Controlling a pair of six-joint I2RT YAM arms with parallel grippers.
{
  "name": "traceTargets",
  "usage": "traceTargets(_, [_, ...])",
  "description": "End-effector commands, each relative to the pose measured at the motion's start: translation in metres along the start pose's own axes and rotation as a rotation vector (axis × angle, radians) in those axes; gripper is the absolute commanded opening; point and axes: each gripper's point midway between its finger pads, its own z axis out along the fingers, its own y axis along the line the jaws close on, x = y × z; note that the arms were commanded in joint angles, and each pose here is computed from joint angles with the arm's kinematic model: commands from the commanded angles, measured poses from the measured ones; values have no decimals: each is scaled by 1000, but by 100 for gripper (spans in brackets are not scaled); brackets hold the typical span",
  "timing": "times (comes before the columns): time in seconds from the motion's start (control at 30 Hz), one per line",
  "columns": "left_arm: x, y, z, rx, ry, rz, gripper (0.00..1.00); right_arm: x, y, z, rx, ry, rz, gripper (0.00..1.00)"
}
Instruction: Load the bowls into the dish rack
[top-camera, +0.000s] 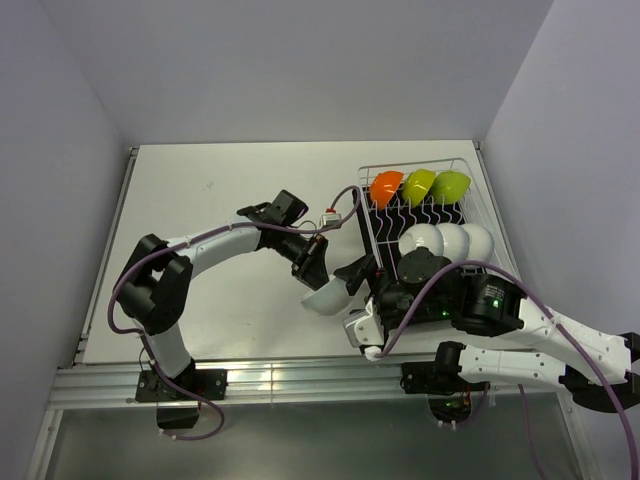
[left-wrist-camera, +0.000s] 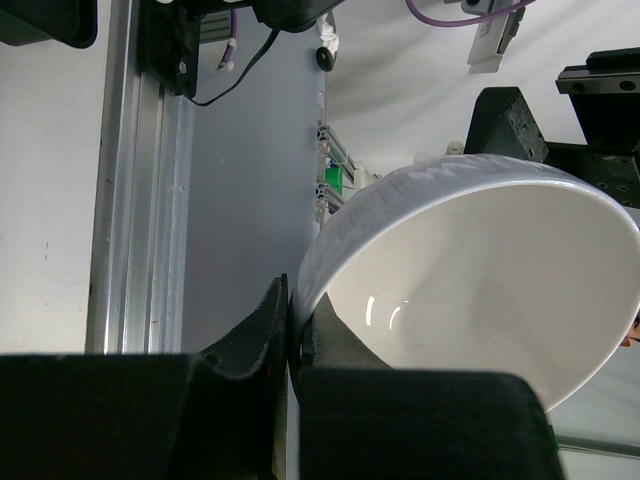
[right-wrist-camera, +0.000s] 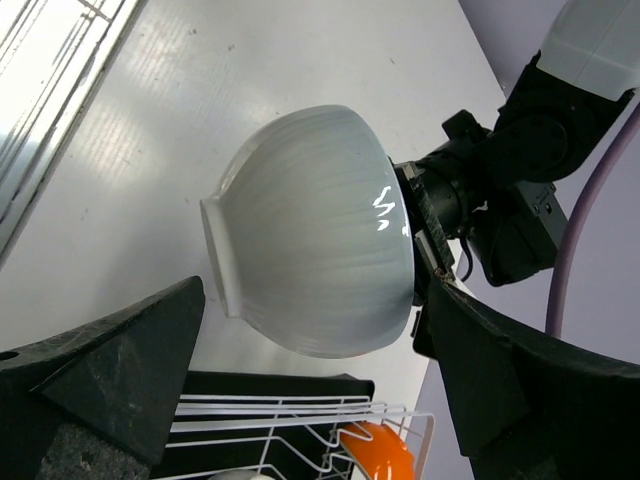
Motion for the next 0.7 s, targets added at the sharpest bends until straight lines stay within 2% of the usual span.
traceTargets(0.0, [-5,-27,-2,93,20,50,0,0,-14,0,78,15,7,99])
traceTargets(0.13, [-6,-29,-2,98,20,53,0,1,-17,4,88,24,22,96])
traceTargets(0.57, [-7,-30,-2,102,22,55,0,5,-6,12,73,54,-4,95])
traceTargets(0.67, [-6,-30,-2,99,21,55,0,5,-9,13,90,57,-4,87])
